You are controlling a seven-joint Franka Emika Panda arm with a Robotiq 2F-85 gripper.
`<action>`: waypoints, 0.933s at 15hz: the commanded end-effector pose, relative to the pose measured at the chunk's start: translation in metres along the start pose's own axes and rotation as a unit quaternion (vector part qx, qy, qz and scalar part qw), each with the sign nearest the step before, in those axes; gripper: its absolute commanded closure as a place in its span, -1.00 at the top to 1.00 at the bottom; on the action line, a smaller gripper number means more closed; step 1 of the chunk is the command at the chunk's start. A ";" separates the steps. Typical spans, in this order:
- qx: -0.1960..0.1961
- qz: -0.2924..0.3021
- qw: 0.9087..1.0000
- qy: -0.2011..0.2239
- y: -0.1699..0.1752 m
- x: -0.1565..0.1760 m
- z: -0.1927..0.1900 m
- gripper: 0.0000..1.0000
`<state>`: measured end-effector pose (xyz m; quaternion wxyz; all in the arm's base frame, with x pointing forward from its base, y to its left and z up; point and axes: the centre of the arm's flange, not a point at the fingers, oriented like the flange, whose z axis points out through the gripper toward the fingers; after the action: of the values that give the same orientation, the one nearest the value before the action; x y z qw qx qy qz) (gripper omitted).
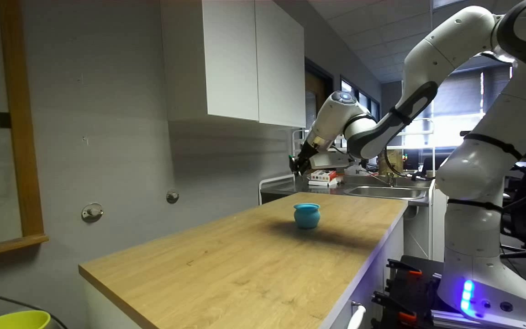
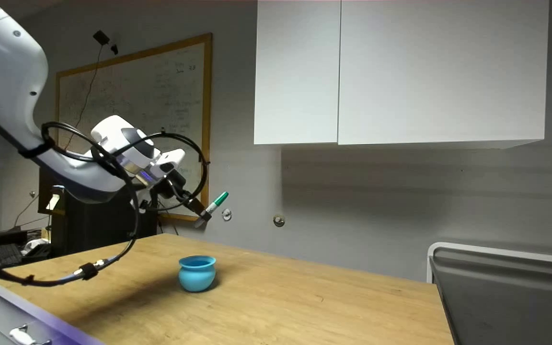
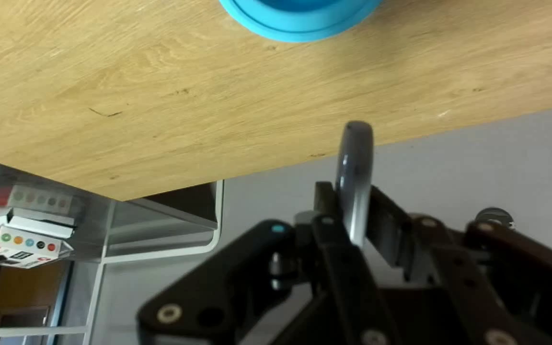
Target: Pick up the marker and place it in the cup
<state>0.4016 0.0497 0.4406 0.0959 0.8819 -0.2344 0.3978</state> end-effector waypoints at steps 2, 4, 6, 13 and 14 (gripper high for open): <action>-0.042 -0.018 0.999 0.024 0.003 -0.028 0.022 -0.89; -0.048 -0.021 0.998 0.026 -0.001 -0.034 0.031 -0.89; -0.048 -0.023 0.998 0.024 -0.010 -0.038 0.039 -0.90; -0.041 -0.027 0.998 0.024 -0.017 -0.047 0.058 -0.90; -0.044 -0.029 0.998 0.024 -0.013 -0.049 0.063 -0.90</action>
<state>0.4060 0.0643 0.3829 0.1497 0.8753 -0.2247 0.4012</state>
